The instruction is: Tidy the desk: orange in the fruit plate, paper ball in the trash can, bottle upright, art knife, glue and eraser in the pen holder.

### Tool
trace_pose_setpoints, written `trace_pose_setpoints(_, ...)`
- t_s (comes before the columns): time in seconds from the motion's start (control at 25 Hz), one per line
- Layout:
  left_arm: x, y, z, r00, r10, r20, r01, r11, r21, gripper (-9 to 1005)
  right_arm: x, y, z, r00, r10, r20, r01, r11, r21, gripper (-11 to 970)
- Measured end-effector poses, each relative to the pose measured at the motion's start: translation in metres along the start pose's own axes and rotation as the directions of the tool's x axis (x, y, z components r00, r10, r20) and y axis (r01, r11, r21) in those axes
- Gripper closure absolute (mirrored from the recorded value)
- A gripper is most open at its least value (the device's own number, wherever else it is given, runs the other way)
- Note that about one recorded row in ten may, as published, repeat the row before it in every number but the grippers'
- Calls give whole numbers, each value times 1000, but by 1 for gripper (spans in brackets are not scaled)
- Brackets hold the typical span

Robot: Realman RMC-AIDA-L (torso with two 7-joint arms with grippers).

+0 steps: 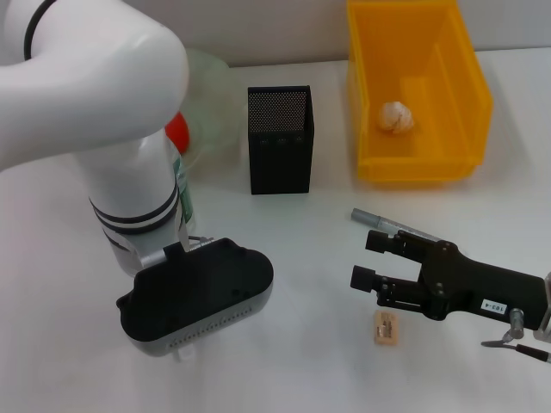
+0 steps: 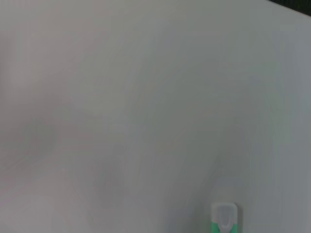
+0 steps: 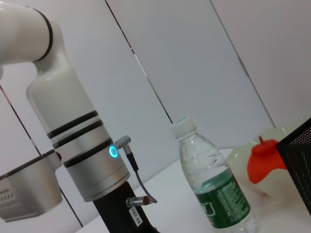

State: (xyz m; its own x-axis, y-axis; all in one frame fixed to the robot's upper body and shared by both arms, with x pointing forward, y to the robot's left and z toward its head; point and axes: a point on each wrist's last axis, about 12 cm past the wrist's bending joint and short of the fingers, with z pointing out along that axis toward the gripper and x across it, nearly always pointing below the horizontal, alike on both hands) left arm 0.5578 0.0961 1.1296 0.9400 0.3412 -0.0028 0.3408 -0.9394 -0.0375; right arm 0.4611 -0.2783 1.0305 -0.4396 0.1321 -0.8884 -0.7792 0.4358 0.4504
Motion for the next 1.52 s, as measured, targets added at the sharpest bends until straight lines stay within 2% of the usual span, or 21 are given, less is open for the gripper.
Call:
trace_pose_setpoints(0.64,1,1,-12,999,-27,26,28,999,-28,886,0,0,-1,1000,-1,0,1,1000,-1,128)
trace_pose_setpoints(1.0,2,0,-28,994,-70,85,77,994,-81,884,-1,2,-3,1000,-1,8,1,1000,-11,128)
trace_pose_setpoints(1.28,-1,1,-45,976,-129,176,154,979,-136,882,-6,3,-20,1000,-10,22,9,1000,4,129)
trace_pose_setpoints(1.52,-1,0,-49,959,-175,222,212,964,-157,880,-8,4,-38,999,-20,41,18,999,43,129)
